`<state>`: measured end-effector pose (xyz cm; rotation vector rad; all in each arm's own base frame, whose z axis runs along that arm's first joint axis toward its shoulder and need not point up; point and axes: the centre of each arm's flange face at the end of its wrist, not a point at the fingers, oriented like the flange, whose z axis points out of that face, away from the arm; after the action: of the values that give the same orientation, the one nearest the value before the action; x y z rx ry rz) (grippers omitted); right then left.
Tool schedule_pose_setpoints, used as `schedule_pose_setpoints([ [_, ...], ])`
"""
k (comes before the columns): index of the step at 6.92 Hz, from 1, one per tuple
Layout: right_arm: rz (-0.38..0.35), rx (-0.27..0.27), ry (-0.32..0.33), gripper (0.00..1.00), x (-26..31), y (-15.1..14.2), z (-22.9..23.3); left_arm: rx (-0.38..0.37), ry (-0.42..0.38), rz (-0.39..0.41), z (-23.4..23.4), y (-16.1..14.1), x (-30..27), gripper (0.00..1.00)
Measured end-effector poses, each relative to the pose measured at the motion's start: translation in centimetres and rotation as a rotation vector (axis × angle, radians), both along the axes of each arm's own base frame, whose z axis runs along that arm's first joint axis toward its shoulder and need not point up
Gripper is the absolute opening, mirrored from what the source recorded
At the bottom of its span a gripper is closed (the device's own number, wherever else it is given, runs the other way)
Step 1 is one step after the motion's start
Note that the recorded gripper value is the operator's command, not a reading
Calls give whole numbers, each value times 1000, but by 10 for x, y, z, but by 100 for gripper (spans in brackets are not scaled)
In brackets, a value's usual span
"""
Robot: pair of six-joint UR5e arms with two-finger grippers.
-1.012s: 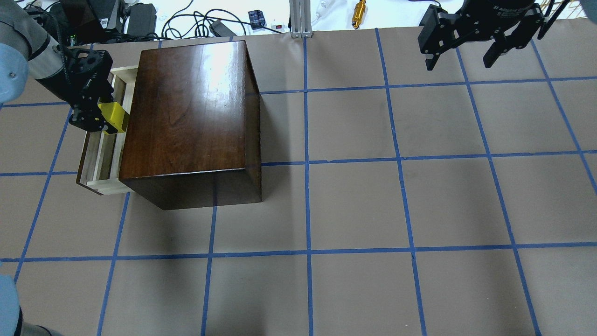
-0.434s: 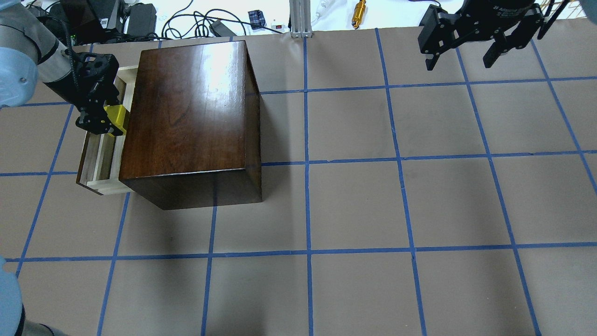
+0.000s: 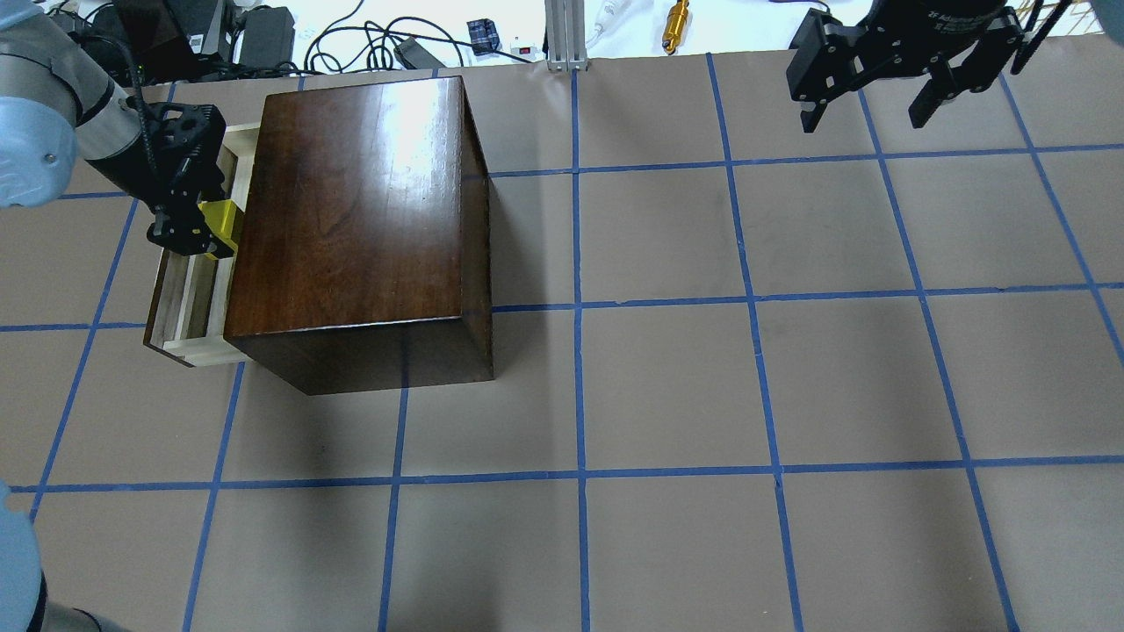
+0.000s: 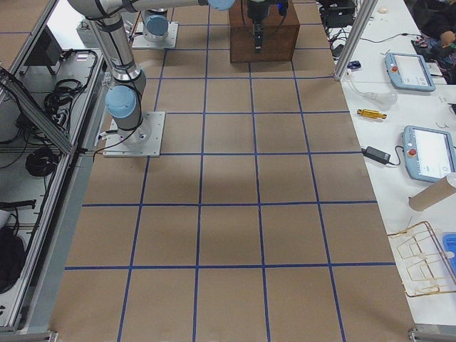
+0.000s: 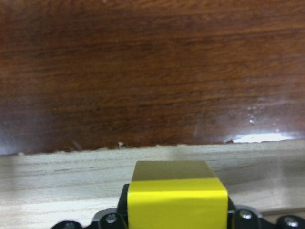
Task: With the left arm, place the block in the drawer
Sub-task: 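Lower the yellow block into the open drawer with the left gripper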
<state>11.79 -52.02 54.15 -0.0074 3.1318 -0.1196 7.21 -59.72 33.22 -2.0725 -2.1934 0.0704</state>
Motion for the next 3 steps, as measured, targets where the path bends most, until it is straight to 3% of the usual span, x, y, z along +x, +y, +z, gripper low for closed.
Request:
schedule_pose_setpoints([
  [2,0,0,0,100,0,0,0,6,2,2,-3,1,0,84],
  [3,0,0,0,100,0,0,0,8,3,0,-4,1,0,85],
])
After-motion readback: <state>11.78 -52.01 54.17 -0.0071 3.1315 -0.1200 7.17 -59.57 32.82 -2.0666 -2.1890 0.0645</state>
